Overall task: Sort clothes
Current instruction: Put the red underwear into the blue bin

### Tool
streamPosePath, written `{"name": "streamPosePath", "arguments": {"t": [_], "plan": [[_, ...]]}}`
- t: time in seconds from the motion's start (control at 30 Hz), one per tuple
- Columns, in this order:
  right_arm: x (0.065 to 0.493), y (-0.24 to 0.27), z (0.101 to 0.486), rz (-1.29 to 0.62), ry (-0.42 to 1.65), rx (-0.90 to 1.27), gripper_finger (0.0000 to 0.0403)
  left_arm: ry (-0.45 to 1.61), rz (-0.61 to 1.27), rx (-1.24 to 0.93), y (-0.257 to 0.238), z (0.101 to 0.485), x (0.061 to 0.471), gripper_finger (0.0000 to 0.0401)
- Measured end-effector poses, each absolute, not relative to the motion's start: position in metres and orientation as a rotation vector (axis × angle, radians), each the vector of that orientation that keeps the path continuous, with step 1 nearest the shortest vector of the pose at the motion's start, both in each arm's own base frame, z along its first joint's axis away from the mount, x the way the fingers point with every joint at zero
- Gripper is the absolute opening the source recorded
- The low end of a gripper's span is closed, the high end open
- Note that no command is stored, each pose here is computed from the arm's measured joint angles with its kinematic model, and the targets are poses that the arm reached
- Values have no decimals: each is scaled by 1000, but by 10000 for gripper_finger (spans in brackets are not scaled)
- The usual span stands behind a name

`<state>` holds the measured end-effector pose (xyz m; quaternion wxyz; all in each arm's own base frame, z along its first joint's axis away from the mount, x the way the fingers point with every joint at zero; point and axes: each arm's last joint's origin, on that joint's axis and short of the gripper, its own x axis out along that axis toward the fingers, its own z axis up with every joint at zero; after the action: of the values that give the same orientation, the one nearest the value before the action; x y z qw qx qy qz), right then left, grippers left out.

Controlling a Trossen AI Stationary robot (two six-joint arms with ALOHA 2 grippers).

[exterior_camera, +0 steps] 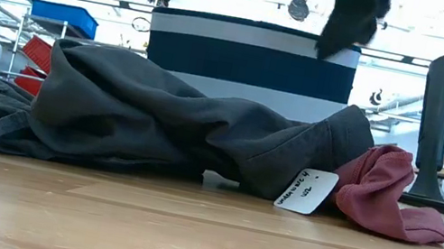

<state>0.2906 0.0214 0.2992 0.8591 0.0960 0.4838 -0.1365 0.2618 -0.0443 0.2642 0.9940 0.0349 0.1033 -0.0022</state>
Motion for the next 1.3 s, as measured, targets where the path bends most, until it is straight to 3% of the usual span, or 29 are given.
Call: {"name": "streamPosePath", "arguments": {"t": [0.33, 0.97, 1.07, 1.23, 1.3], "plan": [[277, 15, 207, -546, 949, 283, 174, 207, -5, 70, -44, 264, 262, 137], [254, 4, 146, -610, 811, 392, 171, 207, -5, 69, -44, 264, 262, 137], [254, 4, 143, -595, 767, 410, 145, 207, -5, 69, -44, 264, 262, 137], [256, 5, 144, -558, 751, 426, 32, 207, -5, 69, -44, 264, 262, 137], [258, 6, 145, -516, 742, 431, 10, 207, -5, 69, -44, 264, 262, 137]]}}
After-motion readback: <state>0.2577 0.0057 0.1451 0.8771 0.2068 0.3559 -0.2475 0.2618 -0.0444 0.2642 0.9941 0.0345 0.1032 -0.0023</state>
